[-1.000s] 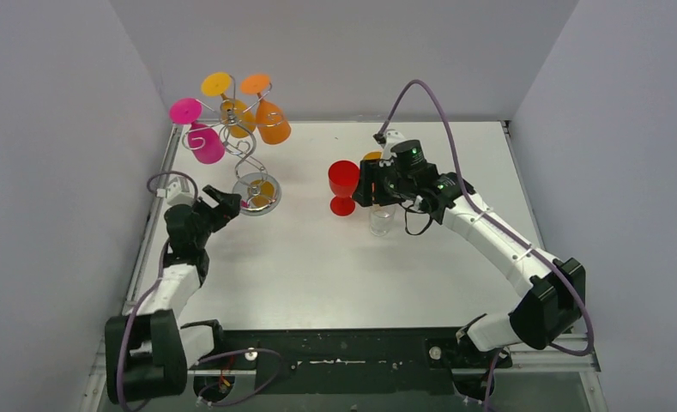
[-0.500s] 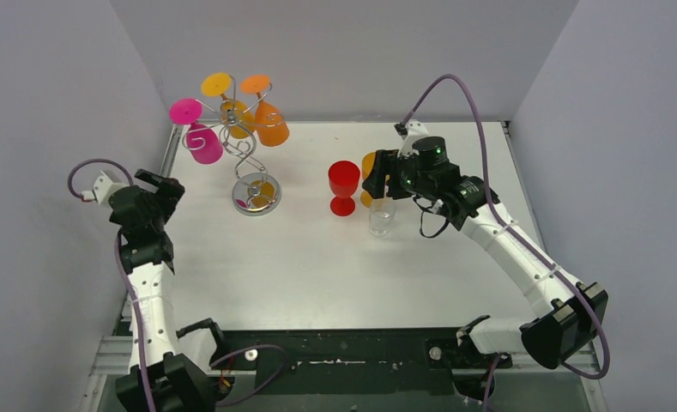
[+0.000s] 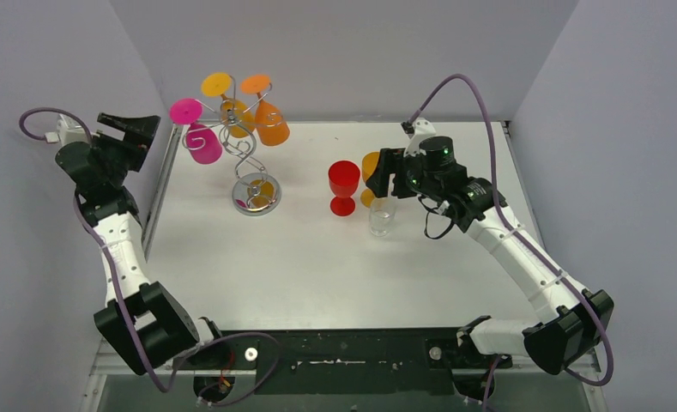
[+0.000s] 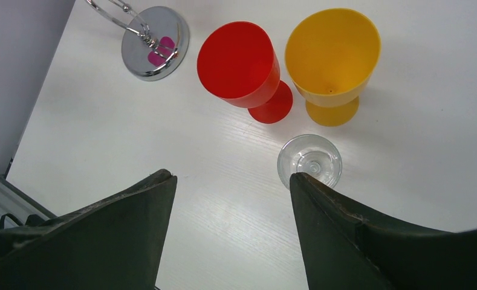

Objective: Take the wine glass off the wine glass rack

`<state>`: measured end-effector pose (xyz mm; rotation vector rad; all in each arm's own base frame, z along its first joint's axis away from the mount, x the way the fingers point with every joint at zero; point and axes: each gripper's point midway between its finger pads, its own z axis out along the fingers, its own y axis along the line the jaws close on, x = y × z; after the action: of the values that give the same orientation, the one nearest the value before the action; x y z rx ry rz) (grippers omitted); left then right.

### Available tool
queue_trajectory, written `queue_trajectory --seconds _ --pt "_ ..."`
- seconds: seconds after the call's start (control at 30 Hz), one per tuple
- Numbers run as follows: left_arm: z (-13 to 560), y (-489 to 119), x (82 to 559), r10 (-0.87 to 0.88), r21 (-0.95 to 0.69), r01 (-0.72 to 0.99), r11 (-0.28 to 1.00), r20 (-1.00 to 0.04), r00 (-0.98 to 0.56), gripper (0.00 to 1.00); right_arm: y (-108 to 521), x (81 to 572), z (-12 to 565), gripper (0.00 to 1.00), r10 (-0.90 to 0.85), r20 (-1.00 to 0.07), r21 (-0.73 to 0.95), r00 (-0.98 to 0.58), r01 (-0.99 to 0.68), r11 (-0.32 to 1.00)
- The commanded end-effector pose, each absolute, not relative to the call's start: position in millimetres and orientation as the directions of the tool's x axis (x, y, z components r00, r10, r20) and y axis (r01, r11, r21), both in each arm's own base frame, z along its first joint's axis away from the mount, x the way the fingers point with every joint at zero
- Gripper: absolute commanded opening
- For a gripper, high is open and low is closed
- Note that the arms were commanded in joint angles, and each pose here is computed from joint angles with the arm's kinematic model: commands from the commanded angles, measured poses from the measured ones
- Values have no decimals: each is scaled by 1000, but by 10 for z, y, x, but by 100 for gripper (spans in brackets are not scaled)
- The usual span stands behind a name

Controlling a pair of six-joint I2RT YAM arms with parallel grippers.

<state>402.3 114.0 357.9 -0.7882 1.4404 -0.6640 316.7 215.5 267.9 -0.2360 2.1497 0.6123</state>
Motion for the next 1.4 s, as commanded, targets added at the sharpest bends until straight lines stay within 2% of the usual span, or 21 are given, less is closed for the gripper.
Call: queue_trajectory --seconds 0.0,0.2,0.33,0.7,0.87,0.9,1.0,1.17,1.23,1.37 --pt "3926 820 4141 -793 -792 179 584 -603 -82 83 2107 3146 2941 72 82 -831 344 -551 -393 853" --pt "3796 816 4274 -764 -777 176 604 -627 -149 83 2183 3133 3009 78 101 -826 380 -554 -415 827" --pt "3749 804 4327 -748 -767 169 619 -641 -170 83 2175 3116 3026 86 122 -827 393 -548 -410 823" --pt "3817 640 4536 -771 -794 227 564 -604 -199 75 2206 3080 2995 88 133 -814 419 -565 -414 808" --pt "3755 618 4626 -782 -808 223 545 -586 -212 59 2219 3075 2956 88 127 -808 421 -575 -414 807" --pt "3736 625 4639 -784 -811 219 543 -583 -214 50 2219 3075 2955 88 127 -808 421 -575 -414 807" --pt "3679 628 4652 -789 -819 210 534 -572 -225 38 2223 3072 2959 88 126 -808 422 -576 -416 806" --pt "3692 624 4598 -795 -821 201 534 -568 -211 27 2225 3072 2947 88 126 -805 424 -579 -413 806" --pt "3713 619 4566 -799 -822 201 533 -567 -202 17 2225 3072 2944 88 126 -805 424 -580 -413 806" --pt "3749 593 4535 -815 -837 211 505 -543 -202 5 2219 3067 2930 88 126 -804 424 -582 -410 807"
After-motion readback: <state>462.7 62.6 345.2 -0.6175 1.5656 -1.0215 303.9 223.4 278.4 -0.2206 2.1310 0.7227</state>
